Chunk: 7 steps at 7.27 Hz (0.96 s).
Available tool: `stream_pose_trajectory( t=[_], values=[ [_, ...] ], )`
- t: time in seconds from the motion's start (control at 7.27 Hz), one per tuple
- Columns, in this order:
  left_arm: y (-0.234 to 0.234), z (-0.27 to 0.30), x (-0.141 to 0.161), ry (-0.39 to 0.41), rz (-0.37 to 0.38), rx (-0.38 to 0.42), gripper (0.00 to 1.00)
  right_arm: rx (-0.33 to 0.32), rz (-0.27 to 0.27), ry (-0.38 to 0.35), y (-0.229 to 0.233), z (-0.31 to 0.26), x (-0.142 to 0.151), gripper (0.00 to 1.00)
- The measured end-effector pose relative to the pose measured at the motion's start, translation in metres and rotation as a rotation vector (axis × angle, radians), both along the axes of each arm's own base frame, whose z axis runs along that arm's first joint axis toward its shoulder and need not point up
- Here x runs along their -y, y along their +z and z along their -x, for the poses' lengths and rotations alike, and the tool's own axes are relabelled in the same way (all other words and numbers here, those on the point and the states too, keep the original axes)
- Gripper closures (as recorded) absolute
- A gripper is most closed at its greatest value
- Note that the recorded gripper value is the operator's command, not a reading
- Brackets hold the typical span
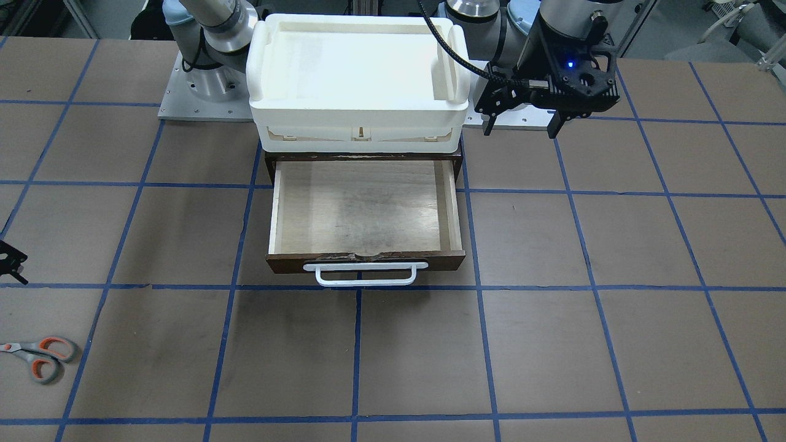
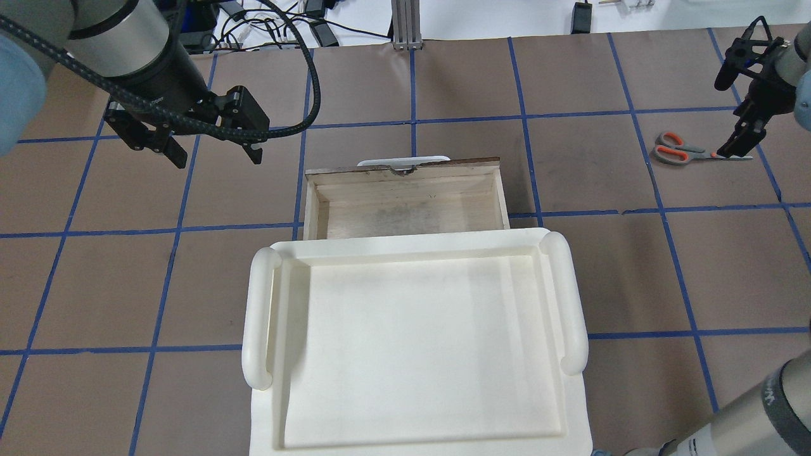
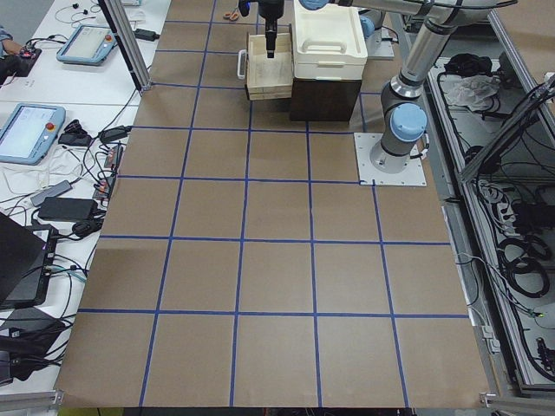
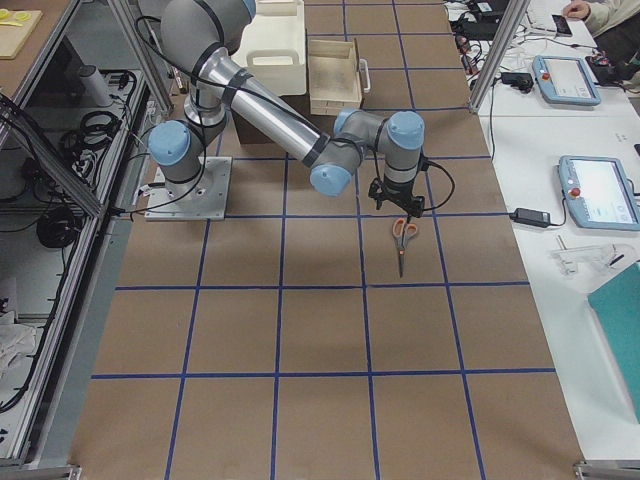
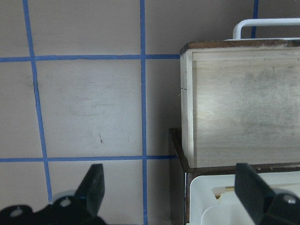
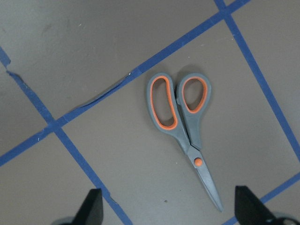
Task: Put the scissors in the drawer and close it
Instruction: 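Move the right gripper over the grey-and-orange scissors, then lower the right gripper and close it on the scissors handles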
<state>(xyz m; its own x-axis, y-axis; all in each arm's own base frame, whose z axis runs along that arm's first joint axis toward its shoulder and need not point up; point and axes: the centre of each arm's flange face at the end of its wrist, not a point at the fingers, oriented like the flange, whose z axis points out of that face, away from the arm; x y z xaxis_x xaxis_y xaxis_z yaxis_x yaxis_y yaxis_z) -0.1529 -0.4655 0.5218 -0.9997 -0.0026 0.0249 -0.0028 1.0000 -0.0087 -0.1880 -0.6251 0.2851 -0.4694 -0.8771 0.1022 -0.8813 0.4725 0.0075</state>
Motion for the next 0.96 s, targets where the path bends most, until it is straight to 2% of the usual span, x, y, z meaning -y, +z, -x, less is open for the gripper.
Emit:
stream_pose_trajectory(
  t=[0.14,0.41,0.69,0.96],
  values=[
    [0.0,0.0,0.0,0.0,0.0,0.0,0.0,-0.001,-0.021,0.117,-0.017,0.006,0.011,0.02],
    [0.0,-0.001,0.0,0.001,-0.001,0.0,0.0,-0.002,-0.041,0.266,-0.04,0.017,0.031,0.02],
    [0.0,0.0,0.0,0.001,-0.001,0.0,0.0,0.012,-0.059,0.364,-0.062,0.021,0.041,0.02],
    [0.0,0.0,0.0,0.0,0.0,0.0,0.0,0.028,-0.059,0.408,-0.078,0.022,0.048,0.04]
  ],
)
